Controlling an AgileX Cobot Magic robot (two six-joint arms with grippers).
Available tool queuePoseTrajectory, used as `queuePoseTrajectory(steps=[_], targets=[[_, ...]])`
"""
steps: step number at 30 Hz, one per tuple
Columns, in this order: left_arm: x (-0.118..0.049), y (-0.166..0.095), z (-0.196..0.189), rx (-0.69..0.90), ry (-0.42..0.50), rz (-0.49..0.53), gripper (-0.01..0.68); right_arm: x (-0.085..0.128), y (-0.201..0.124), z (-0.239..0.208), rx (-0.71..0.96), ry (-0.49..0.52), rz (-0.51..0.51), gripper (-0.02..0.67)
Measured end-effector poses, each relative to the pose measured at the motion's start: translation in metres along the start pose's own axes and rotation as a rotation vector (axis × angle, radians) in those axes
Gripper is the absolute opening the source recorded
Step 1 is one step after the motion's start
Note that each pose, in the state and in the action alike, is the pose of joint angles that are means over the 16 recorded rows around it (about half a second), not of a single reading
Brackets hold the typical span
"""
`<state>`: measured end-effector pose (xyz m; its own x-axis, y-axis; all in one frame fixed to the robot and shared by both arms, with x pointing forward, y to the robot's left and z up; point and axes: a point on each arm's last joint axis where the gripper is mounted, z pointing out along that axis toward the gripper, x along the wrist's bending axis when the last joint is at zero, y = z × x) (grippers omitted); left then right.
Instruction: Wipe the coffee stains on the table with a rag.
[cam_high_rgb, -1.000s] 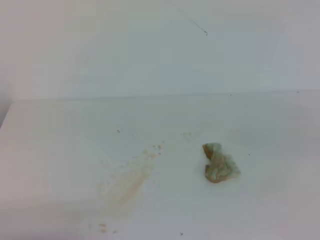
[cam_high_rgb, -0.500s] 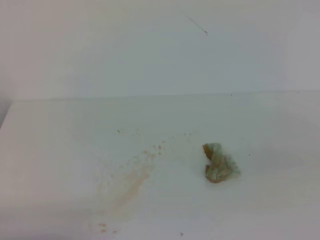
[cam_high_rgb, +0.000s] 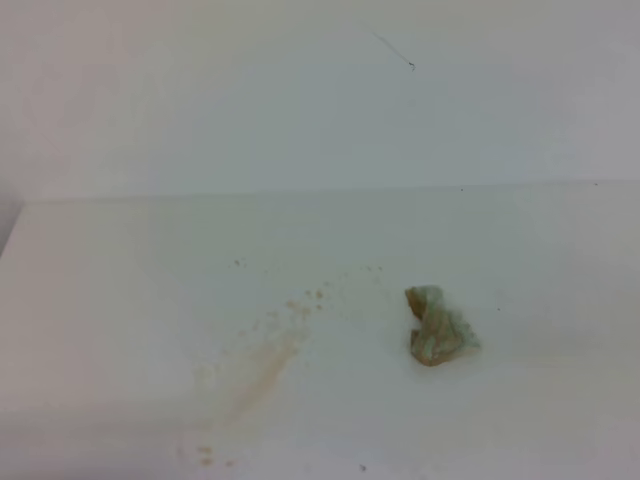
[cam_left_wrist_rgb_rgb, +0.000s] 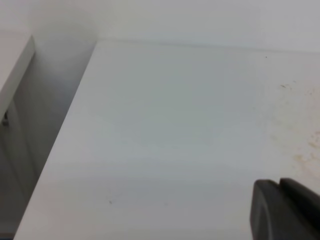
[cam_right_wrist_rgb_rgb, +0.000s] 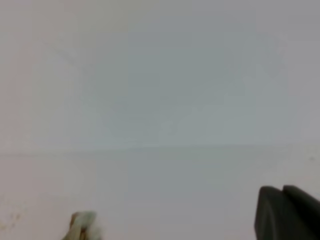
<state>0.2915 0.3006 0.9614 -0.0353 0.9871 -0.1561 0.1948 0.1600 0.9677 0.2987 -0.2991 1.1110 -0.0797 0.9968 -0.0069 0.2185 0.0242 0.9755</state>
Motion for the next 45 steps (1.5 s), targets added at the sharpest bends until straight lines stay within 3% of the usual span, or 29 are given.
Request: queuePoseTrajectory(steps=[7,16,26,45], targets=[[0.000,0.000,0.000,-0.002,0.000,0.000,-0.002,-0.009,-0.025,-0.016,-0.097,-0.153,0.036,0.000],[0.000,0.000,0.000,-0.003,0.000,0.000,-0.002,-0.012,-0.087,0.002,-0.129,-0.266,0.045,0.000],[0.000,0.000,0.000,-0.002,0.000,0.000,-0.002,-0.009,-0.130,0.020,-0.120,-0.231,0.043,0.000],[0.001,-0.007,0.002,0.020,0.003,-0.001,-0.002,-0.009,-0.145,0.025,-0.058,-0.206,0.038,0.000]])
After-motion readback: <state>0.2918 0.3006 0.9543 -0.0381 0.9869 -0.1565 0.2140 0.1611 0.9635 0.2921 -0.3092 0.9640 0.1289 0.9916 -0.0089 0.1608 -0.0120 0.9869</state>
